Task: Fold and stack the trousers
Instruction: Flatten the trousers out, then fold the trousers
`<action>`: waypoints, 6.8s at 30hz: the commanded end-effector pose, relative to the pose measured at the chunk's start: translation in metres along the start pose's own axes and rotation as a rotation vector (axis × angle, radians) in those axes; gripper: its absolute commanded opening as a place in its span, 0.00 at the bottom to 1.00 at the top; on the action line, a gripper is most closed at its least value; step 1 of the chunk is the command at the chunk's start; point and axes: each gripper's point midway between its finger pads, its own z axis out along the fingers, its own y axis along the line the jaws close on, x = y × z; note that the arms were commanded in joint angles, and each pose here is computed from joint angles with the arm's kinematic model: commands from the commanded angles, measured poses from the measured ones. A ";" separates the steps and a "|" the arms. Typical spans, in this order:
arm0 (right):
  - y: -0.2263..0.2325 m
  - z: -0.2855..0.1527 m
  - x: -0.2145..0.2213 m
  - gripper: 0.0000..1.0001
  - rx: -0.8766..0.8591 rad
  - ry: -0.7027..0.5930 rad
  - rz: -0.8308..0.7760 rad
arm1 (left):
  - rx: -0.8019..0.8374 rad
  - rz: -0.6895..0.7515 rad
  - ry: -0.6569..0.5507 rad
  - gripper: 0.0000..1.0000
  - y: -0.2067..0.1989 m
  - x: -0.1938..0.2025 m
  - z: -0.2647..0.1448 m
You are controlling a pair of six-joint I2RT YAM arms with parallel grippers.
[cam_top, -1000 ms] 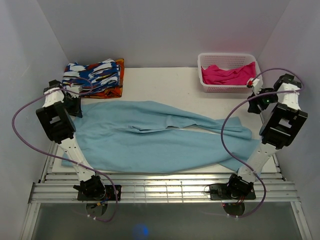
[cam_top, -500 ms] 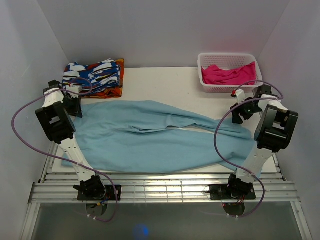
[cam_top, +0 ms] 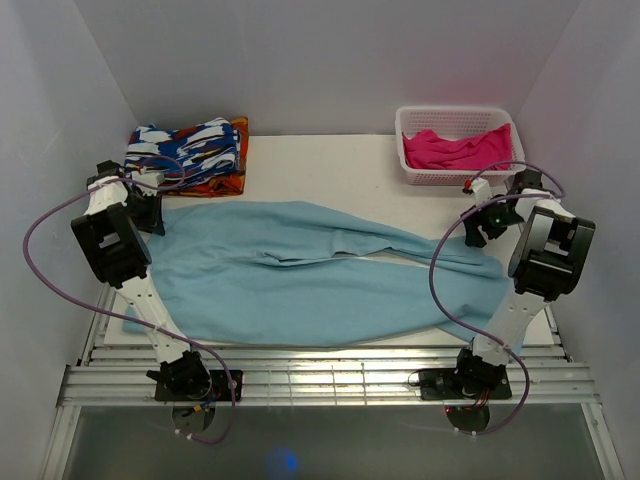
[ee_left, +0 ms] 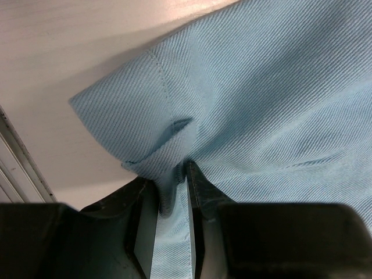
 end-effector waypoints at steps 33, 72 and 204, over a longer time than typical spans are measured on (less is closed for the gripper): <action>-0.111 -0.045 -0.015 0.48 0.368 -0.066 0.113 | -0.067 -0.061 0.023 0.18 0.019 -0.001 0.003; -0.101 0.000 -0.040 0.53 0.290 0.079 0.202 | -0.029 -0.086 -0.074 0.69 0.001 -0.031 0.003; 0.006 0.022 0.002 0.49 0.022 0.165 0.167 | 0.080 0.084 -0.116 0.50 -0.024 -0.050 0.007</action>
